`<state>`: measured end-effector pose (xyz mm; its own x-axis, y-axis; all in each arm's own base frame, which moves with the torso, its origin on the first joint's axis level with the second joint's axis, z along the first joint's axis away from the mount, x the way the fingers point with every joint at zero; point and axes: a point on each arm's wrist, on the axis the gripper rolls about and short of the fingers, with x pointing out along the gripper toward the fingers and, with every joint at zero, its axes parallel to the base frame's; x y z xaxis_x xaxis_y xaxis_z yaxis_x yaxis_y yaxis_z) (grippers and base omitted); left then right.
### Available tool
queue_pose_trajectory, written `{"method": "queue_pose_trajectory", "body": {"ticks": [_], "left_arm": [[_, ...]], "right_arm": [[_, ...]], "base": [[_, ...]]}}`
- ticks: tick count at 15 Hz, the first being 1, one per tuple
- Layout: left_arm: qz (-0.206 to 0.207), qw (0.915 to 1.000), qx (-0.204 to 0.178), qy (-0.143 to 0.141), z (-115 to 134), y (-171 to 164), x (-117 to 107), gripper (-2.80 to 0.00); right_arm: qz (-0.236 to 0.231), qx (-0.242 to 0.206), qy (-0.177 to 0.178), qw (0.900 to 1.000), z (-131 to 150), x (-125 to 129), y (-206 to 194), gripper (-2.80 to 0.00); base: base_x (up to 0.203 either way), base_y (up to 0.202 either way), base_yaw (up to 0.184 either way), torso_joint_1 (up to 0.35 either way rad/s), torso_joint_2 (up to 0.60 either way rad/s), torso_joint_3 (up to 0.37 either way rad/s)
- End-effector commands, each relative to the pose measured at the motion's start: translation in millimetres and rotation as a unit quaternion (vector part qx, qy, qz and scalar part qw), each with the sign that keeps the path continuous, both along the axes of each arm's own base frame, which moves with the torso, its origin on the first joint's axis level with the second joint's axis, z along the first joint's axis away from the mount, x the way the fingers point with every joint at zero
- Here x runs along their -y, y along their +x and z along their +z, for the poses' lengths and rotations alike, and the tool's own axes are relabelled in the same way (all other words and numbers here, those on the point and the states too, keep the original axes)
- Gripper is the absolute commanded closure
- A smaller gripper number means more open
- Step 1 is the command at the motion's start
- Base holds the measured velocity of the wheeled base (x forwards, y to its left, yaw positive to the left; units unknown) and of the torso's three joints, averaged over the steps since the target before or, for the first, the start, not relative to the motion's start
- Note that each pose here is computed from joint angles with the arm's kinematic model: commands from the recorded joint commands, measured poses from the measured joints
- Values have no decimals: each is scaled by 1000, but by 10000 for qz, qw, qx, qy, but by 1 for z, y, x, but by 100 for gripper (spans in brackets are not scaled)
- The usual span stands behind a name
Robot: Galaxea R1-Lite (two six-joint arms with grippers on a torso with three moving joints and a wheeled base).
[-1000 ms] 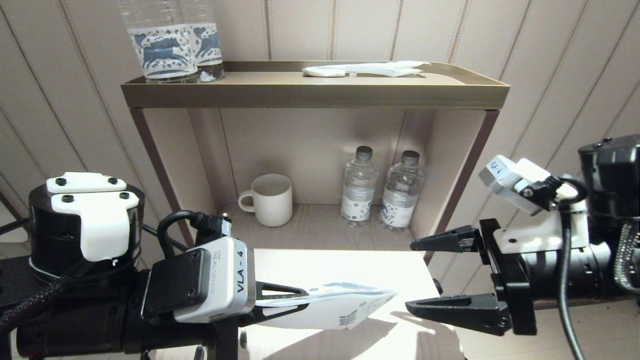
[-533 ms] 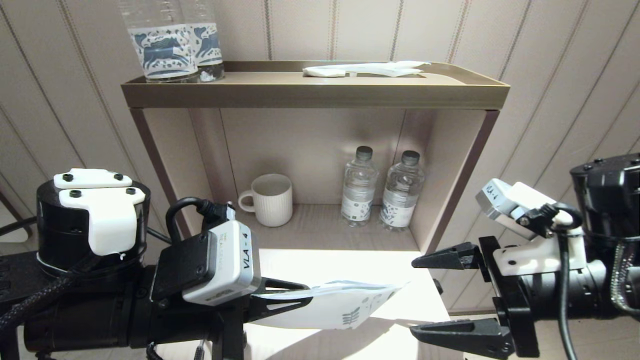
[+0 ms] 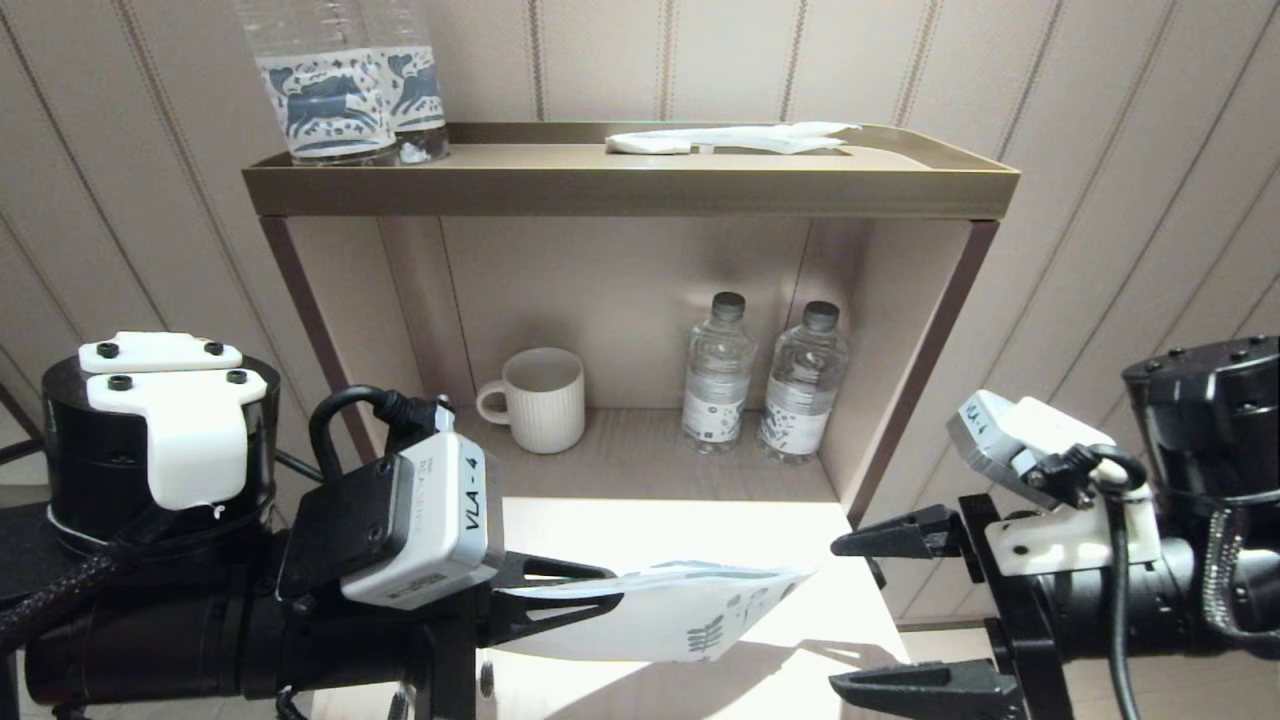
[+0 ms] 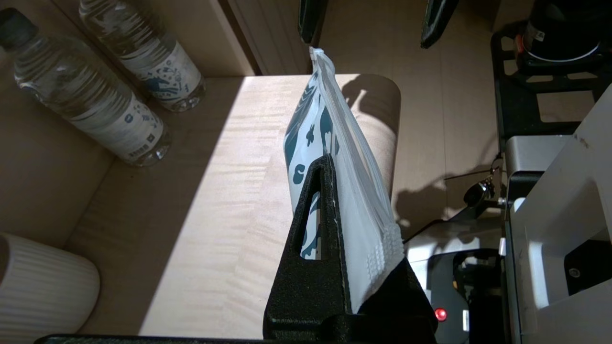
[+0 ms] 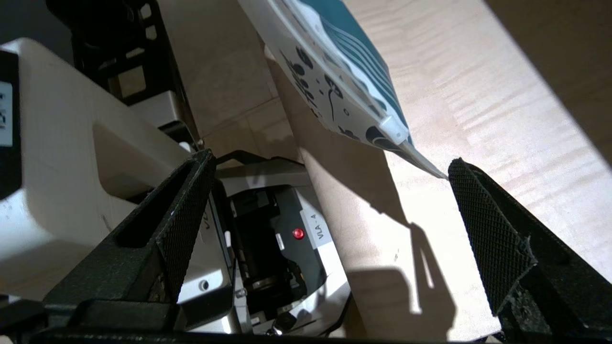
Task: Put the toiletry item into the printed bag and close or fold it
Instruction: Hand it to the other hand
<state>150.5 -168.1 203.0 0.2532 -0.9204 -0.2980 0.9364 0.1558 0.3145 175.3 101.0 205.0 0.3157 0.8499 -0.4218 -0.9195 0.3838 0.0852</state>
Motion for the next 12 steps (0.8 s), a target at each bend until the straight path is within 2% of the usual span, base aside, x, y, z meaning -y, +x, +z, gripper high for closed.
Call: {"method": "queue_pose_trajectory", "body": {"ticks": [1,5,8,12], "left_arm": [[-34,10000,62,-70,4,-1,-1,0],[-142,9996,-88,-219,7,-2,-1,0],[-120,9990,-264,-344,8,0,-1,0],[-236,9986,-315,-362,8,0,-2,0]], "right_arm": [[206,-24,-93,9997,-11,1,1,-280],[278,-139,-150,9994,-21,-8,20,-280],[568,-91,155,9982,-22,-13,31,-280],[586,-106,190,9980,-21,-15,38,-280]], "base": [[0,0,0,0,0,0],[0,0,0,0,0,0],[0,0,0,0,0,0],[0,0,0,0,0,0]]}}
